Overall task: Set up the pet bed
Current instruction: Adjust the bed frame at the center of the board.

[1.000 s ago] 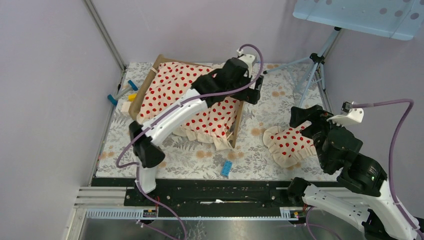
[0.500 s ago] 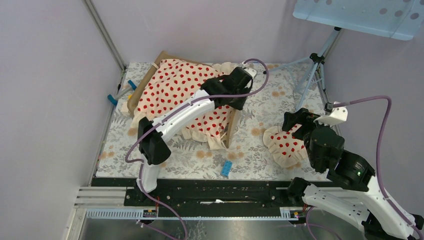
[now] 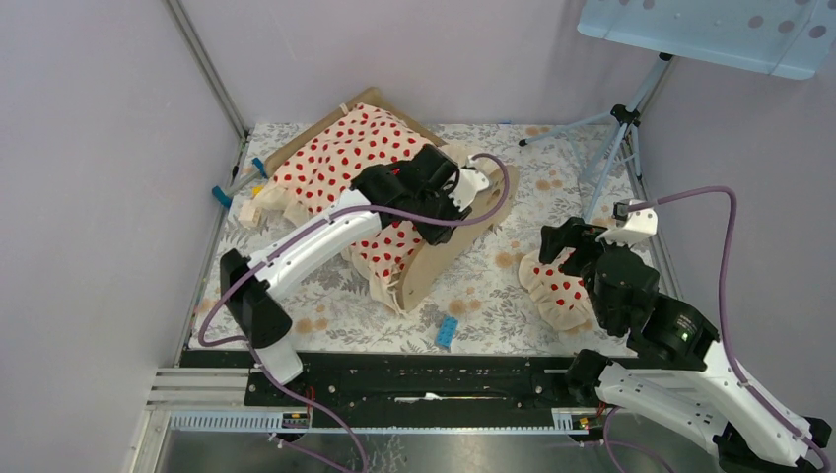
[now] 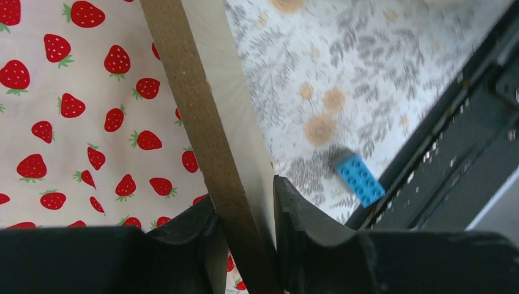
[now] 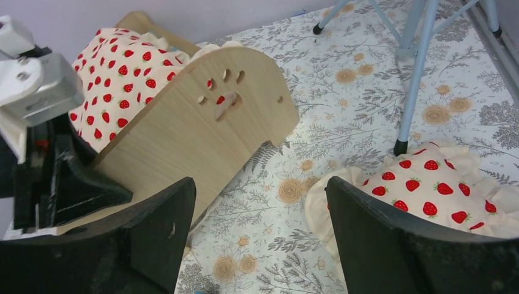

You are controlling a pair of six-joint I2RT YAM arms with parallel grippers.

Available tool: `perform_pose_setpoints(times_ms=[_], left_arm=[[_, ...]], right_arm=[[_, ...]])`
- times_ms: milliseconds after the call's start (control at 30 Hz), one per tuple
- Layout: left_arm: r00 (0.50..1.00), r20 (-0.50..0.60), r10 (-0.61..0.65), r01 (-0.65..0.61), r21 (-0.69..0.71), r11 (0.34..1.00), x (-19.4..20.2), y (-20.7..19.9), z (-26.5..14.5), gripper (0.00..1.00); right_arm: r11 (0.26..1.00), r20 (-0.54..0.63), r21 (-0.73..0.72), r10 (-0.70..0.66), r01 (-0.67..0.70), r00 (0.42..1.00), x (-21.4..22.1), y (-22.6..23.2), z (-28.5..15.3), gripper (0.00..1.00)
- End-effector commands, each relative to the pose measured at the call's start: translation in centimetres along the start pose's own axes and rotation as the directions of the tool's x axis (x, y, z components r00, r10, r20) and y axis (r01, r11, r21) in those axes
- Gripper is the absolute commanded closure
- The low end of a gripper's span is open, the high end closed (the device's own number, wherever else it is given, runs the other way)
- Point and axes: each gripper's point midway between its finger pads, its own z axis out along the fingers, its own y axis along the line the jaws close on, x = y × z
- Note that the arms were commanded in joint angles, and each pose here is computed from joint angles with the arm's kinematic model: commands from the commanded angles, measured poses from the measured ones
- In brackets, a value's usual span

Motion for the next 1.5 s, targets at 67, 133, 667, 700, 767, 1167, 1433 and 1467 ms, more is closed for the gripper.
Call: perform_pose_setpoints(times_ms=[67, 133, 667, 700, 767, 1167, 1433, 1467], left_arm=[[0.877, 0.222, 0.426, -0.474, 0.262, 0.841, 2.8, -6.0, -7.2, 1.00], [0.834, 0.249, 0.492, -0.546, 0.246, 0.801, 4.8, -6.1, -8.4, 1.00], [0.828, 0.422, 0.369, -0.357, -0.109, 0.928, 5.1, -2.5, -14.0, 0.01], [0.835, 0.451, 0.314, -0.282, -0.139, 0.949, 4.5, -1.9, -14.6, 0.01], [0.839, 0.511, 0.185, -0.107, -0.178, 0.978, 3.5, -0.6, -16.0, 0.01], [0.642, 0.631, -0.436, 0.613, -0.081, 0.786, 4.9, 2.4, -20.5, 0.01], [0.520, 0.721, -0.457, 0.675, -0.020, 0.737, 7.5, 2.7, -24.3, 0.01], [0.518, 0.722, -0.459, 0.677, -0.018, 0.736, 7.7, 2.7, -24.4, 0.01]], right_arm=[[0.998, -0.001, -0.053, -0.035, 0.035, 0.999, 0.1, 1.6, 0.7, 0.14], [0.997, -0.013, -0.062, -0.054, 0.053, 0.998, 0.4, 1.9, 0.9, 0.13], [0.976, -0.112, 0.008, -0.217, 0.220, 0.970, 1.2, 4.8, 5.2, 0.06], [0.974, -0.147, 0.013, -0.223, 0.228, 0.964, 1.5, 4.6, 6.4, 0.06], [0.984, -0.229, -0.012, -0.178, 0.180, 0.957, 1.8, 4.6, 9.3, 0.05], [0.987, -0.489, -0.115, -0.155, 0.112, 0.859, 7.4, 6.6, 27.2, 0.13], [0.976, -0.563, -0.184, -0.199, 0.113, 0.802, 11.4, 8.0, 31.9, 0.23], [0.975, -0.573, -0.191, -0.202, 0.111, 0.794, 11.9, 8.0, 32.2, 0.23]])
